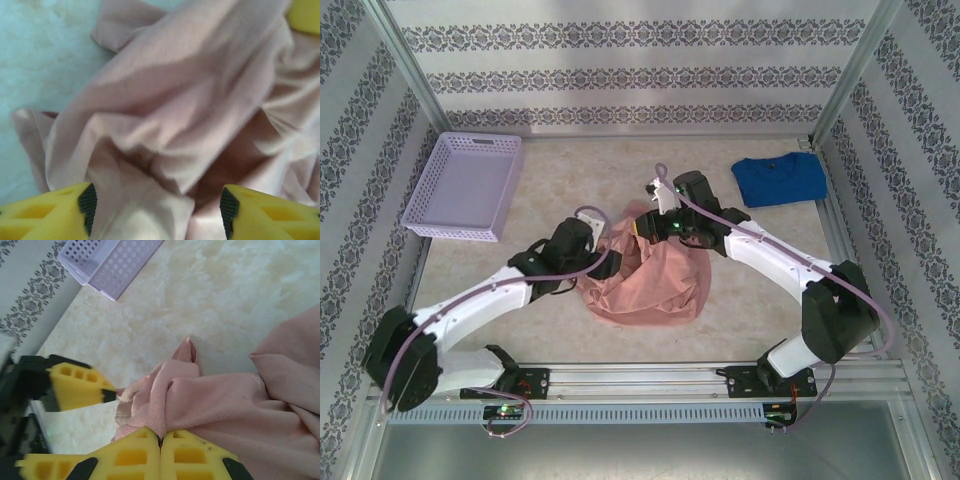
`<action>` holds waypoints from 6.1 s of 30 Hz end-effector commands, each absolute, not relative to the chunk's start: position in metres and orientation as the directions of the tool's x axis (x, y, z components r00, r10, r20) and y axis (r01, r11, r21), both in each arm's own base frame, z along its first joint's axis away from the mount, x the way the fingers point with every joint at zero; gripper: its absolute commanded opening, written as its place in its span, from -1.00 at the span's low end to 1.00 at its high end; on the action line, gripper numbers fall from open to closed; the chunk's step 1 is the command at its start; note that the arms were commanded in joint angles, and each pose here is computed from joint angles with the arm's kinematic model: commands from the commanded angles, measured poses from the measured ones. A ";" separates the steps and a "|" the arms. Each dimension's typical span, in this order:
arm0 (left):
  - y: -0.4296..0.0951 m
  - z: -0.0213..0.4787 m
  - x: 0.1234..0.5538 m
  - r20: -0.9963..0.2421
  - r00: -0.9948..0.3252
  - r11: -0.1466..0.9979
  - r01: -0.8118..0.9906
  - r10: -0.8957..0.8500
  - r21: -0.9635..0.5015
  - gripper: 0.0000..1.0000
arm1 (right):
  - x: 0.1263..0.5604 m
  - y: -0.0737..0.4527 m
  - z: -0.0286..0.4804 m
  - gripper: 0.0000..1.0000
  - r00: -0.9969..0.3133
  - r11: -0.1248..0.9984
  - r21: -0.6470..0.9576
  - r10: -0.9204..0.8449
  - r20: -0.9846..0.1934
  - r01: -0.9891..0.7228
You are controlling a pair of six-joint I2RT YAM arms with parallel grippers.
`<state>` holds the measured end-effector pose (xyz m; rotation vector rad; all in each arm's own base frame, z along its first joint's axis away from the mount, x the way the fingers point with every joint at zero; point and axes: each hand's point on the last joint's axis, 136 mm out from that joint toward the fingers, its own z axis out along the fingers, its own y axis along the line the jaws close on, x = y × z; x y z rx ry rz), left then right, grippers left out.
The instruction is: Fold the inside-out t-shirt
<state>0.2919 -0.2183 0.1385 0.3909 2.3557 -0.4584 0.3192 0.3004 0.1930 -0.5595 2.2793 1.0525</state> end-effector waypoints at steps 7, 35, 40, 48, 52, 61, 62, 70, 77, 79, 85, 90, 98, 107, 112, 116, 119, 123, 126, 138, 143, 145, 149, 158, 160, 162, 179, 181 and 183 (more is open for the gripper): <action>-0.253 0.151 0.340 -0.713 -0.669 0.859 0.474 0.208 -0.193 -0.37 | 0.325 0.276 0.198 -0.97 -0.809 0.640 0.598 -0.065 -0.584 -0.483; -0.239 0.216 0.308 -0.608 -0.794 0.817 0.362 0.018 -0.449 -1.00 | 0.319 0.271 0.150 -0.51 -0.515 0.833 0.076 -0.265 -0.815 -0.548; -0.207 0.190 0.311 -0.609 -0.789 0.907 0.314 0.085 -0.281 -1.00 | 0.275 0.282 0.182 -0.84 -0.592 0.594 0.391 -0.183 -0.785 -0.702; -0.187 0.168 0.319 -0.627 -0.768 0.946 0.287 0.136 -0.147 -0.52 | 0.254 0.307 0.207 -1.00 -0.695 0.349 0.628 -0.104 -0.712 -0.696; -0.182 0.166 0.310 -0.615 -0.778 0.954 0.268 0.131 -0.136 -0.13 | 0.264 0.316 0.213 -1.00 -0.731 0.314 0.685 -0.048 -0.680 -0.658; -0.204 0.200 0.262 -0.682 -0.724 0.849 0.422 0.106 -0.317 -0.08 | 0.272 0.319 0.218 -1.00 -0.773 0.270 0.741 -0.021 -0.635 -0.616; -0.217 0.204 0.256 -0.678 -0.728 0.804 0.464 0.107 -0.372 -0.12 | 0.272 0.317 0.218 -1.00 -0.771 0.275 0.737 -0.024 -0.636 -0.617; -0.257 0.194 0.257 -0.585 -0.801 0.662 0.508 0.128 -0.551 -0.23 | 0.274 0.306 0.220 -1.00 -0.769 0.305 0.729 -0.019 -0.639 -0.613; -0.262 0.173 0.286 -0.580 -0.805 0.677 0.496 0.124 -0.544 -0.08 | 0.274 0.302 0.221 -1.00 -0.764 0.319 0.721 -0.014 -0.645 -0.615; -0.265 0.171 0.292 -0.581 -0.805 0.664 0.499 0.118 -0.557 -0.06 | 0.274 0.301 0.221 -1.00 -0.765 0.319 0.722 -0.013 -0.644 -0.614; -0.267 0.173 0.308 -0.627 -0.772 0.648 0.532 0.106 -0.545 -0.08 | 0.272 0.299 0.220 -1.00 -0.765 0.330 0.720 -0.010 -0.644 -0.611; -0.277 0.186 0.310 -0.652 -0.754 0.586 0.567 0.086 -0.579 -0.43 | 0.273 0.297 0.221 -1.00 -0.764 0.341 0.719 0.001 -0.645 -0.606; -0.266 0.199 0.293 -0.653 -0.754 0.590 0.557 0.064 -0.585 -1.00 | 0.291 0.289 0.216 -1.00 -0.778 0.431 0.716 0.048 -0.626 -0.549; -0.250 0.238 0.258 -0.676 -0.737 0.587 0.547 0.000 -0.597 -1.00 | 0.316 0.267 0.186 -0.36 -0.822 0.682 0.609 0.022 -0.569 -0.404; -0.282 0.258 0.248 -0.707 -0.705 0.561 0.605 0.048 -0.565 -1.00 | 0.306 0.235 0.198 -0.10 -0.782 0.786 0.441 -0.084 -0.618 -0.433; -0.306 0.253 0.253 -0.697 -0.714 0.596 0.588 0.066 -0.547 -1.00 | 0.279 0.196 0.198 -0.02 -0.747 0.837 0.336 -0.122 -0.654 -0.431; -0.318 0.243 0.258 -0.672 -0.737 0.613 0.564 0.072 -0.553 -1.00 | 0.245 0.202 0.201 0.06 -0.695 0.739 0.406 -0.115 -0.710 -0.537; -0.331 0.239 0.260 -0.652 -0.755 0.592 0.559 0.074 -0.580 -1.00 | 0.218 0.222 0.201 0.17 -0.621 0.596 0.465 -0.073 -0.781 -0.655; -0.333 0.243 0.260 -0.653 -0.755 0.585 0.560 0.068 -0.587 -1.00 | 0.217 0.238 0.195 0.22 -0.573 0.570 0.434 -0.081 -0.815 -0.698; -0.326 0.251 0.259 -0.691 -0.718 0.589 0.595 0.083 -0.547 -1.00 | 0.255 0.248 0.178 -1.00 -0.581 0.665 0.392 -0.078 -0.810 -0.636; -0.298 0.238 0.264 -0.740 -0.661 0.655 0.616 0.127 -0.438 -0.18 | 0.248 0.228 0.167 -1.00 -0.626 0.660 0.454 -0.033 -0.779 -0.599; -0.289 0.222 0.269 -0.736 -0.655 0.679 0.619 0.169 -0.395 -0.07 | 0.245 0.223 0.166 -1.00 -0.631 0.657 0.464 -0.023 -0.775 -0.594; -0.287 0.193 0.280 -0.717 -0.657 0.693 0.630 0.235 -0.350 -0.03 | 0.245 0.216 0.167 -1.00 -0.635 0.652 0.483 0.003 -0.773 -0.584; -0.325 0.165 0.298 -0.681 -0.673 0.612 0.676 0.288 -0.409 -0.03 | 0.243 0.214 0.166 -1.00 -0.636 0.652 0.479 -0.005 -0.772 -0.587; -0.328 0.161 0.301 -0.674 -0.678 0.611 0.675 0.293 -0.413 -0.06 | 0.243 0.213 0.166 -1.00 -0.635 0.655 0.476 -0.007 -0.772 -0.586; -0.330 0.157 0.306 -0.668 -0.684 0.617 0.670 0.294 -0.414 -0.15 | 0.243 0.213 0.167 -1.00 -0.632 0.654 0.475 -0.006 -0.775 -0.588; -0.312 0.211 0.323 -0.685 -0.713 0.599 0.617 0.151 -0.511 -1.00 | 0.254 0.183 0.167 -1.00 -0.644 0.771 0.414 0.006 -0.765 -0.484; -0.304 0.235 0.304 -0.666 -0.730 0.560 0.620 0.153 -0.550 -1.00 | 0.258 0.178 0.177 -1.00 -0.645 0.786 0.415 0.027 -0.763 -0.459; -0.296 0.244 0.284 -0.620 -0.761 0.547 0.608 0.193 -0.576 -1.00 | 0.259 0.182 0.185 -1.00 -0.651 0.770 0.432 0.029 -0.758 -0.469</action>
